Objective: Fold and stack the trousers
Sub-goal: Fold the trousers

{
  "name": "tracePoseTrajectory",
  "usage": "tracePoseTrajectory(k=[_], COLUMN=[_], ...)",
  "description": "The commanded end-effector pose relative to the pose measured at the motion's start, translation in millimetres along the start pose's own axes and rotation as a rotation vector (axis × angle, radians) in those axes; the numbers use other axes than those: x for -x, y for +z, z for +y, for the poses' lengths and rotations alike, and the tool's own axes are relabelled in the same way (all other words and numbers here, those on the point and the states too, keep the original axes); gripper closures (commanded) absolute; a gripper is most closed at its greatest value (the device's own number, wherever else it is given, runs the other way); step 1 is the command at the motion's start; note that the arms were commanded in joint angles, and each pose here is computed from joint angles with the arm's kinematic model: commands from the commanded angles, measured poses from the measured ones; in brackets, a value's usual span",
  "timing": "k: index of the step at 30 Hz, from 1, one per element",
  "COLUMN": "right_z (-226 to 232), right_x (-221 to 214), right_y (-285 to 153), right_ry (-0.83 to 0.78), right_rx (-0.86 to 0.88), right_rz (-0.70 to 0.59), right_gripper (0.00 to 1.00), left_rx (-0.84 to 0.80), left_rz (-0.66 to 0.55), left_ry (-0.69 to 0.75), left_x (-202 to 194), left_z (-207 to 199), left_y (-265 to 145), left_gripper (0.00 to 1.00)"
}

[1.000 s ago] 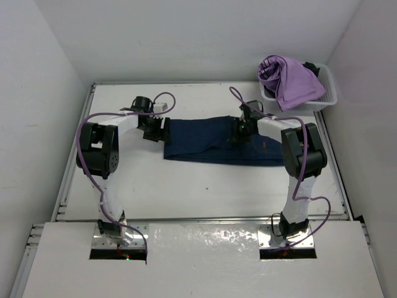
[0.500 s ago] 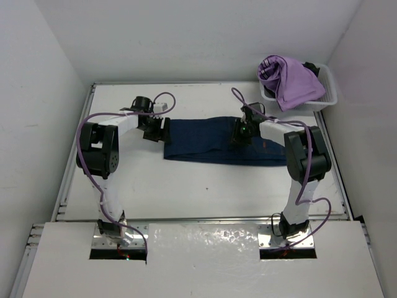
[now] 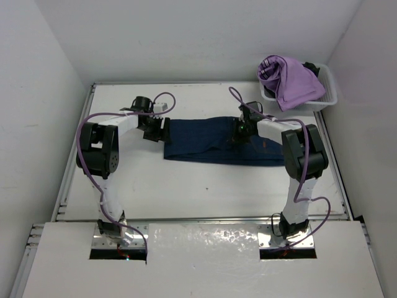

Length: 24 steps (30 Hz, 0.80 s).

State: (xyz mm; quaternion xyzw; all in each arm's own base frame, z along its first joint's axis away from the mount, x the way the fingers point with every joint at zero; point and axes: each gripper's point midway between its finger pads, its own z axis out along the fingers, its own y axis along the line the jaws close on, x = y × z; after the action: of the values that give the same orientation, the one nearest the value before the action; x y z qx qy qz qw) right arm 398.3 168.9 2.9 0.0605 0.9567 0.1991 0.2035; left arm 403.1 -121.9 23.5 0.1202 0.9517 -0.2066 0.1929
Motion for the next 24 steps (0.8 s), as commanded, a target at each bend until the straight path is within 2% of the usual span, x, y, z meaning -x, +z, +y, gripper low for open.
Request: tracePoseTrajectory(k=[1,6,15,20,24], right_z=[10.8,22.7,30.4,1.5,-21.0], right_x=[10.6,23.4,0.8,9.3,14.3], right_y=[-1.5,-38.6,-56.8,-72.4,-79.7], right_ry=[-0.011,-0.048,0.007,0.124,0.137], right_rx=[0.04,0.089,0.204,0.215,0.182], right_rz=[-0.044,-0.165,-0.146,-0.178,-0.187], right_gripper=[1.0,1.0,1.0,1.0,1.0], left_rx=[-0.009,0.0,0.027,0.035,0.032], left_rz=[-0.035,-0.042,-0.052,-0.05,-0.038], left_ry=[0.031,0.043,0.066,0.081,0.077], left_x=[13.1,16.1,24.2,25.5,23.8], left_z=[-1.9,-0.9,3.5,5.5,6.7], left_y=[-1.4,-5.0,-8.0,-8.1,-4.1], left_gripper=[0.36,0.36,0.36,0.36,0.36])
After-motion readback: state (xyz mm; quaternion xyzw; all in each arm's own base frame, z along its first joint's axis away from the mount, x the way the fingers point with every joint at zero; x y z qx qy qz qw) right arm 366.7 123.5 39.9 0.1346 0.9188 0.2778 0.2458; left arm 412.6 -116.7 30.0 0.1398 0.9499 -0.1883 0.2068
